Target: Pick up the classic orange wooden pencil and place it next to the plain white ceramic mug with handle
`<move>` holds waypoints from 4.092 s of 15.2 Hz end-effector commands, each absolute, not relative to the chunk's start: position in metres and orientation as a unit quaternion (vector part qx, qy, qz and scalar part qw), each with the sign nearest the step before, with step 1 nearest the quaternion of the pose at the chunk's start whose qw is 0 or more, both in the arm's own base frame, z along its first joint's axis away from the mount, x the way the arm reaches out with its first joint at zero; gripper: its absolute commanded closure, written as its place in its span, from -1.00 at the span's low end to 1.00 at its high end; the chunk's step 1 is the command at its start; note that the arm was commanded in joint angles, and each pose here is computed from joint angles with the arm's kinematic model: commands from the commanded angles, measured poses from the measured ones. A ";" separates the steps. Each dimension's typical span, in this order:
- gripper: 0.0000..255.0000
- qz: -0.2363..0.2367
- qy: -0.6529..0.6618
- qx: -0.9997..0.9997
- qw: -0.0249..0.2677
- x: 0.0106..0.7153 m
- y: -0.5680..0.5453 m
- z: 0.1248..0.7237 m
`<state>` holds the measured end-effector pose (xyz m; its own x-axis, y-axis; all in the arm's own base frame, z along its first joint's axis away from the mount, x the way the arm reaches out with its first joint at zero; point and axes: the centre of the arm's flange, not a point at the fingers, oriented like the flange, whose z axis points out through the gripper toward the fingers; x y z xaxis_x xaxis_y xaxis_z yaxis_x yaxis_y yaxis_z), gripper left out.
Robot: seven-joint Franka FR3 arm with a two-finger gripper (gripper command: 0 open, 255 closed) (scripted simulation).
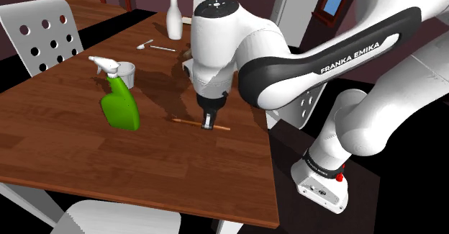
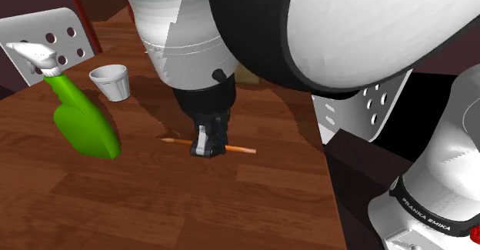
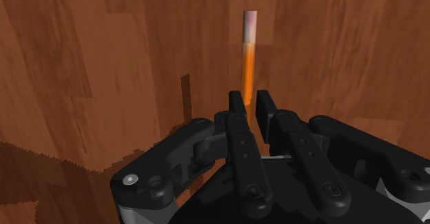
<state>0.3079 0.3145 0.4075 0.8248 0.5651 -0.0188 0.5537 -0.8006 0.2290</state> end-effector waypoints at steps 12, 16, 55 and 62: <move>1.00 0.025 0.295 0.948 0.113 0.307 0.315 0.476; 1.00 0.025 0.295 0.948 0.113 0.307 0.315 0.497; 1.00 0.025 0.295 0.948 0.113 0.660 0.017 0.515; 1.00 0.025 0.295 0.948 0.113 0.731 -0.043 0.516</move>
